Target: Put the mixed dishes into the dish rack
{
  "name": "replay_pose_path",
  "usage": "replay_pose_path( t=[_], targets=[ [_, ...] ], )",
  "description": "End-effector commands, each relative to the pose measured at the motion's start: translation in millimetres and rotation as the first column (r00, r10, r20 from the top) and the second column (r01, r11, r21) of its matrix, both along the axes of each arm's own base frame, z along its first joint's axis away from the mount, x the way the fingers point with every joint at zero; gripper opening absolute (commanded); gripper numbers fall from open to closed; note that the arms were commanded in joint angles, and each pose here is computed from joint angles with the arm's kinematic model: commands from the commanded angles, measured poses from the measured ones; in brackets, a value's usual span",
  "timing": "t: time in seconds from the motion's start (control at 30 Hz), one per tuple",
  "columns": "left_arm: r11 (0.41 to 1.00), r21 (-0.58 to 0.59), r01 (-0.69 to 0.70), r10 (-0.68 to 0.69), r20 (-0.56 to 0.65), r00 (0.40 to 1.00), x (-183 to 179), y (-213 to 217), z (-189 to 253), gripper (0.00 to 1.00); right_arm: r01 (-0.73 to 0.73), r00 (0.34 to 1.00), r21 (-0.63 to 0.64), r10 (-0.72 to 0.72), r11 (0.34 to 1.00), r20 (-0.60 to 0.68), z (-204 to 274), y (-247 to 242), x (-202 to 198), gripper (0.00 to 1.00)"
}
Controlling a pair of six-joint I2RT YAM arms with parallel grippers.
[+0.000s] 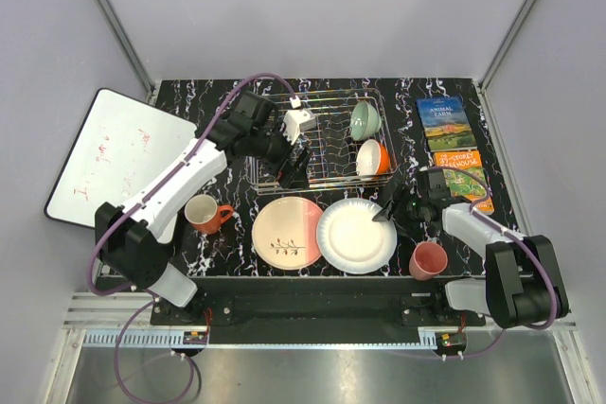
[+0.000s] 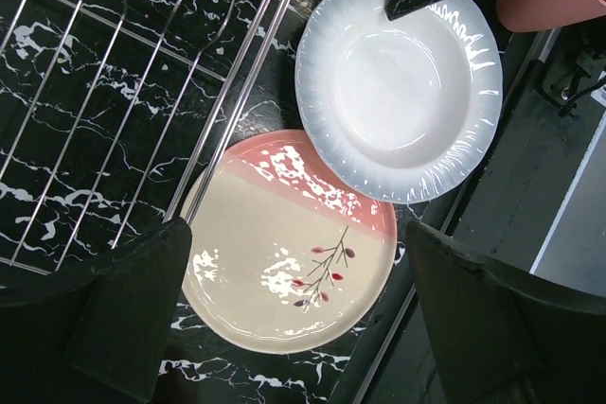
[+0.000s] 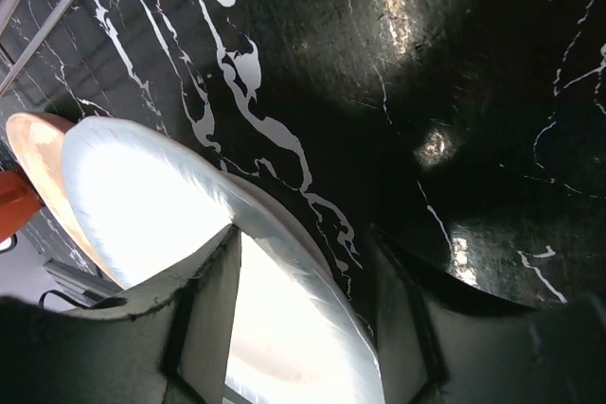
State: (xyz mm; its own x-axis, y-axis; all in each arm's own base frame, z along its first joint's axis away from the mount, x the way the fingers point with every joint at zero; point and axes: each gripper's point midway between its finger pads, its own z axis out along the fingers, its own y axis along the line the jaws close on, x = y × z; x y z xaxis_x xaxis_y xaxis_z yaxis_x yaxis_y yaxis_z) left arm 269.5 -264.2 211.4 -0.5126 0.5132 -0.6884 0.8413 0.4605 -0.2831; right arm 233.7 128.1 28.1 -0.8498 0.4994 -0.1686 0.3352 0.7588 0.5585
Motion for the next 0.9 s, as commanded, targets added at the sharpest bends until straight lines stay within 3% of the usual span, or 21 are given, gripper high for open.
replay_pose_path(
  t=[0.0, 0.1, 0.13, 0.43, 0.6, 0.87],
  targets=[
    [0.999, -0.037, 0.000, 0.004, 0.115, 0.993, 14, -2, 31, 0.99, -0.026, 1.000, 0.020, 0.026, 0.999, -0.002, -2, 6, 0, 0.52],
    [0.999, -0.036, -0.009, 0.014, 0.131, 0.991, 19, 0, 35, 0.99, -0.027, 1.000, 0.015, 0.027, 1.000, -0.011, -5, 5, -1, 0.42],
    [0.999, -0.038, -0.013, 0.018, 0.139, 0.990, 20, 0, 38, 0.99, -0.028, 1.000, 0.014, 0.029, 0.999, -0.013, -5, 5, -2, 0.32],
    [0.994, -0.003, -0.110, 0.109, 0.161, 0.981, 36, 25, 41, 0.99, -0.021, 0.999, -0.009, 0.021, 1.000, 0.027, 7, 2, 6, 0.03],
    [0.975, -0.005, -0.222, 0.220, 0.158, 0.963, 60, 48, 46, 0.99, -0.034, 0.996, -0.058, 0.039, 0.998, 0.077, 24, 3, 5, 0.00],
    [0.907, 0.025, -0.420, 0.409, 0.178, 0.895, 111, 92, 49, 0.99, -0.158, 0.971, -0.159, 0.183, 0.974, 0.155, 59, 34, -3, 0.00]
  ],
)
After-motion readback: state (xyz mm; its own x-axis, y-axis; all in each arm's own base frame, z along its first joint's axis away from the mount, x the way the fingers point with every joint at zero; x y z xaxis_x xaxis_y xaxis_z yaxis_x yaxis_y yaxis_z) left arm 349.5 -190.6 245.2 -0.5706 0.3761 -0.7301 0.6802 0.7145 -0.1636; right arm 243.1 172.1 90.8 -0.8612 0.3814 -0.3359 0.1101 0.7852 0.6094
